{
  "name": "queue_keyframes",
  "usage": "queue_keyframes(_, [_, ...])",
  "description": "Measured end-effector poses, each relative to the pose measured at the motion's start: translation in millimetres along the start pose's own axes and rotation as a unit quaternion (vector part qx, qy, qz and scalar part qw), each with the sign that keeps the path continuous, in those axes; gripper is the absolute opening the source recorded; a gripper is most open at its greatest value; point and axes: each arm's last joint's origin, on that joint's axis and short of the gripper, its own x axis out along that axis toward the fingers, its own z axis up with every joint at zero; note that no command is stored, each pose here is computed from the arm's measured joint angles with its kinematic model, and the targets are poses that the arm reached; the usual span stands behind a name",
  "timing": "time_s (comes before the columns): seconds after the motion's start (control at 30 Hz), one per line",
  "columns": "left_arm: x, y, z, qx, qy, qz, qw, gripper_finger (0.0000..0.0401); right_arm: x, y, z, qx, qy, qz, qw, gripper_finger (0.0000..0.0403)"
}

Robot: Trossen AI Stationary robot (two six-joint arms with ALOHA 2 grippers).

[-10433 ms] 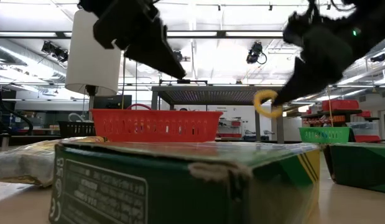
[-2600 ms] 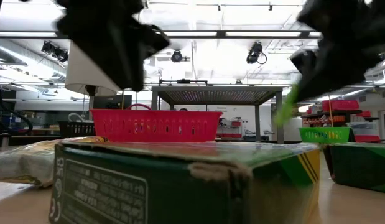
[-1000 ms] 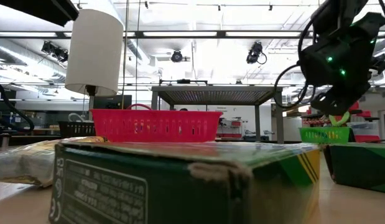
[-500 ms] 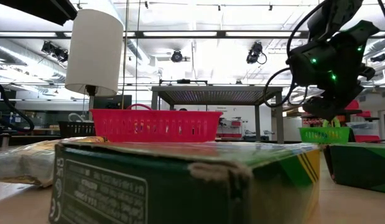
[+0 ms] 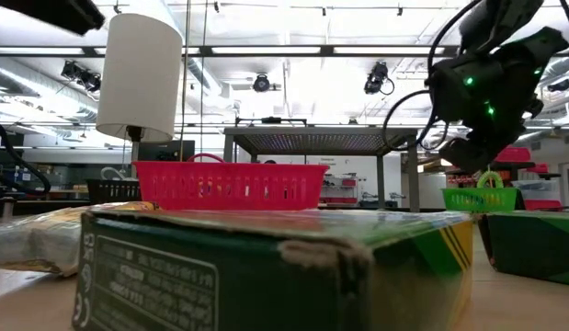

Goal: Pick & Place Office Desk Supplies
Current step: Put the crayons box into the black bin

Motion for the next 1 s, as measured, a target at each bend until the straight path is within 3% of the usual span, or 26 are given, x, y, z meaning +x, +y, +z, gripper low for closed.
queue_keyframes(0.23, [-2.8,-5.0,-0.3,-0.025,0.017,-0.032,0.999,0.0099,-26.0,24.4,-13.1,-0.037,-0.030,0.123,0.991,0.0194])
queue_keyframes(0.4, [-6.8,-9.7,-0.4,-0.030,0.023,-0.058,0.998,0.0099,-51.2,45.0,-22.8,-0.075,-0.058,0.246,0.965,0.0194])
queue_keyframes(0.5, [-7.5,-11.2,0.2,-0.036,0.024,-0.066,0.997,0.0099,-70.7,58.4,-26.9,-0.110,-0.085,0.340,0.930,0.0194])
queue_keyframes(0.77, [-8.0,-19.0,8.1,-0.044,0.007,-0.101,0.994,0.0099,-121.6,77.5,-31.2,-0.158,-0.159,0.557,0.799,0.0194])
queue_keyframes(0.9, [-15.6,-24.2,13.2,-0.034,-0.023,-0.123,0.992,0.0099,-131.8,77.9,-36.4,-0.166,-0.153,0.600,0.767,0.0194])
queue_keyframes(1.0, [-28.3,-21.7,22.3,-0.039,-0.087,-0.105,0.990,0.0099,-135.6,77.1,-41.4,-0.184,-0.156,0.608,0.756,0.0194])
